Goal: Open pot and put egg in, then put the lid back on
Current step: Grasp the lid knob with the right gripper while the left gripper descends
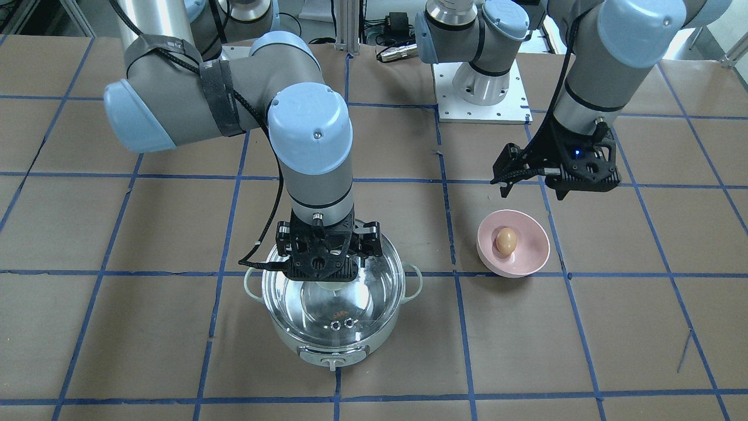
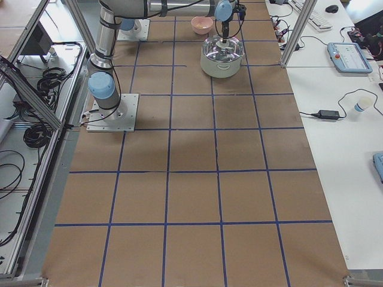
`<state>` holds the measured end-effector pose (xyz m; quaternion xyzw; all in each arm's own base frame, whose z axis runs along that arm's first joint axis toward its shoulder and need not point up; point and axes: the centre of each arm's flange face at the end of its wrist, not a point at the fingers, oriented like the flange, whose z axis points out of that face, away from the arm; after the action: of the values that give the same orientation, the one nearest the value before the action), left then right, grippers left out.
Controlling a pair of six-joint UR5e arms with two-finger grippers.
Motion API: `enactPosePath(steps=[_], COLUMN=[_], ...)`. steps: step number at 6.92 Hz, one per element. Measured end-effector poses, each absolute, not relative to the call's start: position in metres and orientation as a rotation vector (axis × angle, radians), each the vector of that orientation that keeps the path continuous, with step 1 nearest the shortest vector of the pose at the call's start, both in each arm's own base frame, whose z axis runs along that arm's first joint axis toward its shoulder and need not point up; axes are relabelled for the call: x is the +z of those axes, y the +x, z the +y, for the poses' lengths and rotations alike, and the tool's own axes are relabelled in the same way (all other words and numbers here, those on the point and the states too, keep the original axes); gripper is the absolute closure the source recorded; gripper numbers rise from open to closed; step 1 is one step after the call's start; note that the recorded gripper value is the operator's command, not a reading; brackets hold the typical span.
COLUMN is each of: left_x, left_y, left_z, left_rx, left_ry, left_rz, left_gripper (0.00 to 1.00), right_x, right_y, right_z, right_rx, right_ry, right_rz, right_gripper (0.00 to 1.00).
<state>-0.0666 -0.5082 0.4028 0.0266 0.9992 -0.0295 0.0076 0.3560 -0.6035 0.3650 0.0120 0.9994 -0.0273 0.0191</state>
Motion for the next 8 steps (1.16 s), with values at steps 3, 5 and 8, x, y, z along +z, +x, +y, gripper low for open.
enactPosePath(steps=[3,5,8], left_x=[0.341,0.318,0.299], left_y=[-0.037,-0.019,-0.016], left_z=[-0.506,-0.498,-0.497], left_rx=[-0.029,0.031,0.061], left_ry=[0.135,0.124,0.127], left_rz=[3.129,3.14,3.144], left_gripper=[0.0,0.0,0.01], right_x=[0.347,0.342,0.343], right_y=[0.358,0.358,0.358], right_z=[-0.609,-0.608,-0.608], right_rx=[-0.115,-0.118,-0.117], right_ry=[0.031,0.028,0.027], right_rz=[3.119,3.121,3.121], right_gripper=[0.16,0.54,0.9])
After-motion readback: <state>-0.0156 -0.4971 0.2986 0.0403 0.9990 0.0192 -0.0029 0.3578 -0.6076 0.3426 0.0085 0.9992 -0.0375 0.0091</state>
